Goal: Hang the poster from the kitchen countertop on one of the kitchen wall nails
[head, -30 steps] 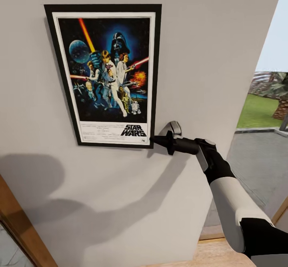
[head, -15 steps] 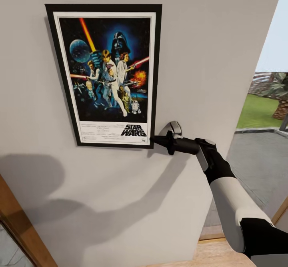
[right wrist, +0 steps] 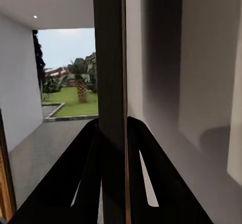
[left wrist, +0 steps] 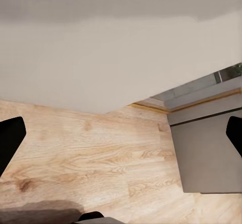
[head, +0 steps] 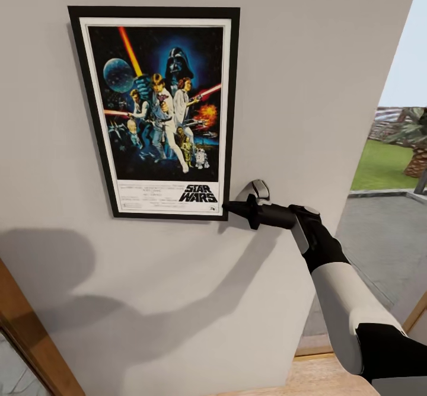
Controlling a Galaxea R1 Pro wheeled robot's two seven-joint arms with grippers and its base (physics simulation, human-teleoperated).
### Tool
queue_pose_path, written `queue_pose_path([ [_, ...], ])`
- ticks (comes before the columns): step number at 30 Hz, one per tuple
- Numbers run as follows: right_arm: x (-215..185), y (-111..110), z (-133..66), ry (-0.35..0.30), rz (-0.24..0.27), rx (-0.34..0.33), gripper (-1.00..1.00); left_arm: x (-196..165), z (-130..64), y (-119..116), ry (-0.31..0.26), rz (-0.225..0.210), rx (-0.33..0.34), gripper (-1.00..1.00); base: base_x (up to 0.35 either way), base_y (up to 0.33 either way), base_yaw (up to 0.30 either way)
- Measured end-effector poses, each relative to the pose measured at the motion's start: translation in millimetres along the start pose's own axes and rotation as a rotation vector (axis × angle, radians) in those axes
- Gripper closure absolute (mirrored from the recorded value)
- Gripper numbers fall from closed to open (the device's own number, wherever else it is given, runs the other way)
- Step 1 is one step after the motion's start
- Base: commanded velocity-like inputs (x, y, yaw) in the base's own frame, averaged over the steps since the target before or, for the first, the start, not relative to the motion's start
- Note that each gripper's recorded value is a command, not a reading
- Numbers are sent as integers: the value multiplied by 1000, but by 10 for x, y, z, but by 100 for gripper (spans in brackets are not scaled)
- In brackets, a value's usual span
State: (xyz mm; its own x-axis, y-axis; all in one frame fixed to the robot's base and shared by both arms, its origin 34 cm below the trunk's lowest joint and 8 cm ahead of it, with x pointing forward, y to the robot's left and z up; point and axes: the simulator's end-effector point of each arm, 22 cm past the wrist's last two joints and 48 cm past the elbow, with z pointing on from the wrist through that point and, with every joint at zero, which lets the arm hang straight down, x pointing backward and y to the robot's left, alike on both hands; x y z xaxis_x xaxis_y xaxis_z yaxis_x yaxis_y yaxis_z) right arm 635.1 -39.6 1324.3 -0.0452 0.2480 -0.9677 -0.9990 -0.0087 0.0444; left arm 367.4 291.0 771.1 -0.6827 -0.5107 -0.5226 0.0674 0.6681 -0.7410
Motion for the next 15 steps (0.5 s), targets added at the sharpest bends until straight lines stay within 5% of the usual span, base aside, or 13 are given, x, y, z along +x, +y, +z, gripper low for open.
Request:
queue_pose_path([
  [15,0,0,0,0,0,0,100,-6,0,2,-2,-1,-1,-100,0,0,0],
])
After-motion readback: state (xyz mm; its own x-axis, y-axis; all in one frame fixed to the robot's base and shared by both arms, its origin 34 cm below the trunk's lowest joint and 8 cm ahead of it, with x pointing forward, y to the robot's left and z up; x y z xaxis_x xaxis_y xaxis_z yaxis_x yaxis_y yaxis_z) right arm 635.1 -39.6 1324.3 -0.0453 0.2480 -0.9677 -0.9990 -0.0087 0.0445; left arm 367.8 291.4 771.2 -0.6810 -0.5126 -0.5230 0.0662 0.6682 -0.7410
